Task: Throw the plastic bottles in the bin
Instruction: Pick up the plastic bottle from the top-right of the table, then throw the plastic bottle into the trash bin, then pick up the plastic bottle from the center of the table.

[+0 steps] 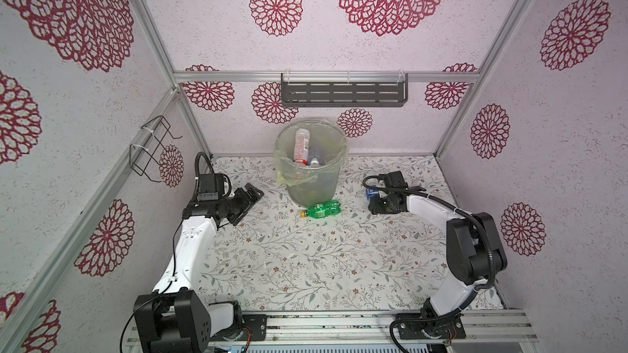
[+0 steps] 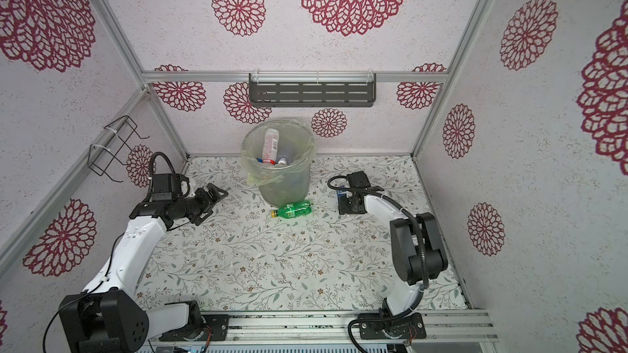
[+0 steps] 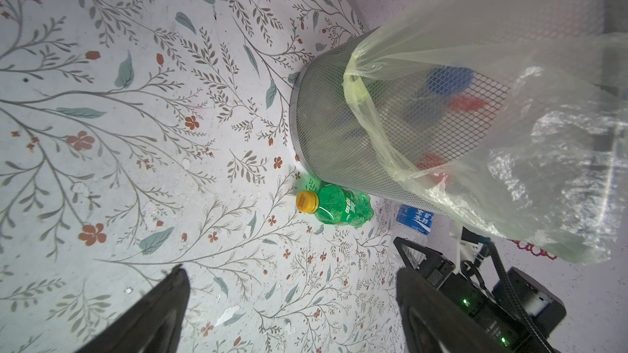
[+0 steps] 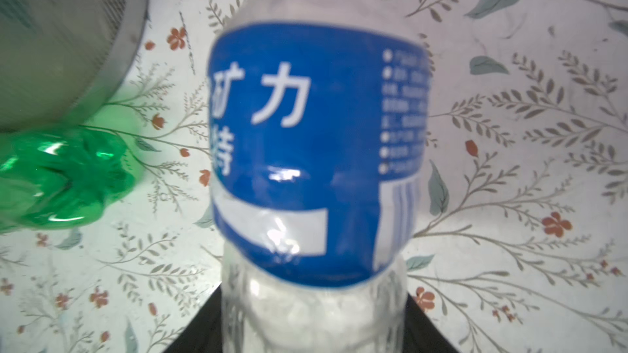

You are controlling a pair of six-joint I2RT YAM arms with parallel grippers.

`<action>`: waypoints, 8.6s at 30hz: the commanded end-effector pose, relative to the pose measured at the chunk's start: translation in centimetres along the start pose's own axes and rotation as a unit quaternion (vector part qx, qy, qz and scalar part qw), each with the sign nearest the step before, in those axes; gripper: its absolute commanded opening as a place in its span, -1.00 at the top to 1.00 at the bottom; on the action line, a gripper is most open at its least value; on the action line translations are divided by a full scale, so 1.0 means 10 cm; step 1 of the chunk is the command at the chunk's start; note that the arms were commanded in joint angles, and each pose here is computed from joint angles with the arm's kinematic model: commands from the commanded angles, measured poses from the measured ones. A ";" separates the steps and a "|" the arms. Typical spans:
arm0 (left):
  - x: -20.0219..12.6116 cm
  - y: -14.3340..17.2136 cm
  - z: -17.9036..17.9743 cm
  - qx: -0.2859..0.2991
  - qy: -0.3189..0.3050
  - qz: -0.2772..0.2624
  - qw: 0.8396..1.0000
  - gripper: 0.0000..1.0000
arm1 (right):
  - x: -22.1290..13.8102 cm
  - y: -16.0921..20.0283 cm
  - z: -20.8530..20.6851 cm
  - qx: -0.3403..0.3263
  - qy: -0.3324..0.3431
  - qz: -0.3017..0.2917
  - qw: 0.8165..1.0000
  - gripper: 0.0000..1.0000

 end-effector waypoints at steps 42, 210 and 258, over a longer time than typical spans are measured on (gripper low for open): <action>0.00 -0.05 0.07 -0.014 0.001 -0.016 1.000 -0.95 | -1.92 -0.10 1.01 0.170 -0.267 -0.208 0.925 0.03; -0.09 0.61 0.02 0.025 -0.099 -0.006 0.995 -0.95 | 0.35 0.58 1.84 0.504 -0.232 -0.099 0.826 -0.63; -0.20 0.50 0.21 0.012 -0.115 -0.014 0.993 -0.95 | -0.63 0.65 1.20 0.338 -0.204 -0.164 0.904 -0.06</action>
Point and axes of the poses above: each gripper's point midway between its finger pads, its own x axis out along the fingers, its own z axis along the line the jaws close on, y = z × x, the point moved 4 cm from there along -x, back along the fingers, and after that the axes turned 10 degrees about x, right-handed, at the moved point
